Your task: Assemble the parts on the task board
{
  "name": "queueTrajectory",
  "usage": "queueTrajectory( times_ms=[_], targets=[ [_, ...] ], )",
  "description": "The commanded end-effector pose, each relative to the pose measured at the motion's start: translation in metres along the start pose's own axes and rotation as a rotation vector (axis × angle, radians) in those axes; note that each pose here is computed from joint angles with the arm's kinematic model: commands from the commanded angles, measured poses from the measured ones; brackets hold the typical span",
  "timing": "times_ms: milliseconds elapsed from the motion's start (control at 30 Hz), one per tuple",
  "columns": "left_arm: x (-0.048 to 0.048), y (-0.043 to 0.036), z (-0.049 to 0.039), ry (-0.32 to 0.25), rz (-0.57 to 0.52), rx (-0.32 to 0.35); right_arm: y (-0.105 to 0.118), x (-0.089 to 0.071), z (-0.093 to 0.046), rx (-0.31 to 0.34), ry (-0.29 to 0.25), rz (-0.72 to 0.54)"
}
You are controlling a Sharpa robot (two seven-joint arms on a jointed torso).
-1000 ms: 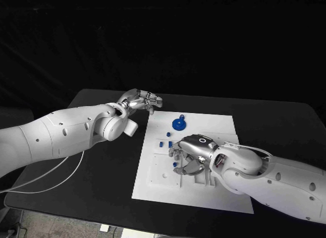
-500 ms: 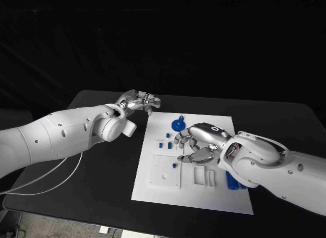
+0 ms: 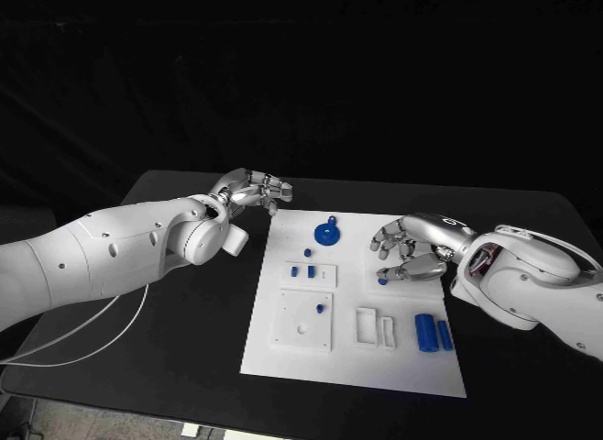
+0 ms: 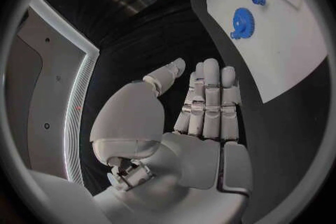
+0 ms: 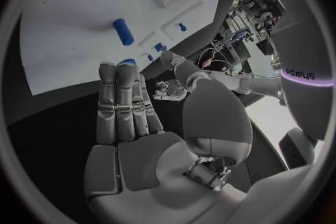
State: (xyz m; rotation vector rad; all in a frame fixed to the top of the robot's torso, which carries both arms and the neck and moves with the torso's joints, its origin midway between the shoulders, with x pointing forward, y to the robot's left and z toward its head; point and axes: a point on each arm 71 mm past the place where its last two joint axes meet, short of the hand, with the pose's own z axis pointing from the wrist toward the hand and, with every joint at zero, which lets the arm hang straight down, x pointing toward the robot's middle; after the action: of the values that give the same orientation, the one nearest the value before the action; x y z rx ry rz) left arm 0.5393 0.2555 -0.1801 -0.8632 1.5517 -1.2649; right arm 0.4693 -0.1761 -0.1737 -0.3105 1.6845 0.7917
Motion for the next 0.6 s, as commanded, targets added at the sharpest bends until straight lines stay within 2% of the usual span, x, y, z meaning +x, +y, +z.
queueTrajectory(
  times_ms=[33, 267, 433, 600],
  targets=[
    [0.0000, -0.0017, 0.0002, 0.003, 0.003, 0.014, -0.009, 0.007, -0.003, 0.065, 0.115, -0.070],
    [-0.0001, -0.0015, 0.0003, 0.005, 0.003, 0.014, -0.013, 0.008, -0.007, 0.078, 0.119, -0.118],
    [0.0006, -0.0017, 0.0007, 0.007, 0.002, 0.015, -0.012, 0.013, -0.007, 0.076, 0.135, -0.143],
    [0.0003, -0.0020, 0.0006, 0.004, 0.003, 0.020, -0.012, 0.018, -0.003, 0.075, 0.125, -0.171]
  ],
)
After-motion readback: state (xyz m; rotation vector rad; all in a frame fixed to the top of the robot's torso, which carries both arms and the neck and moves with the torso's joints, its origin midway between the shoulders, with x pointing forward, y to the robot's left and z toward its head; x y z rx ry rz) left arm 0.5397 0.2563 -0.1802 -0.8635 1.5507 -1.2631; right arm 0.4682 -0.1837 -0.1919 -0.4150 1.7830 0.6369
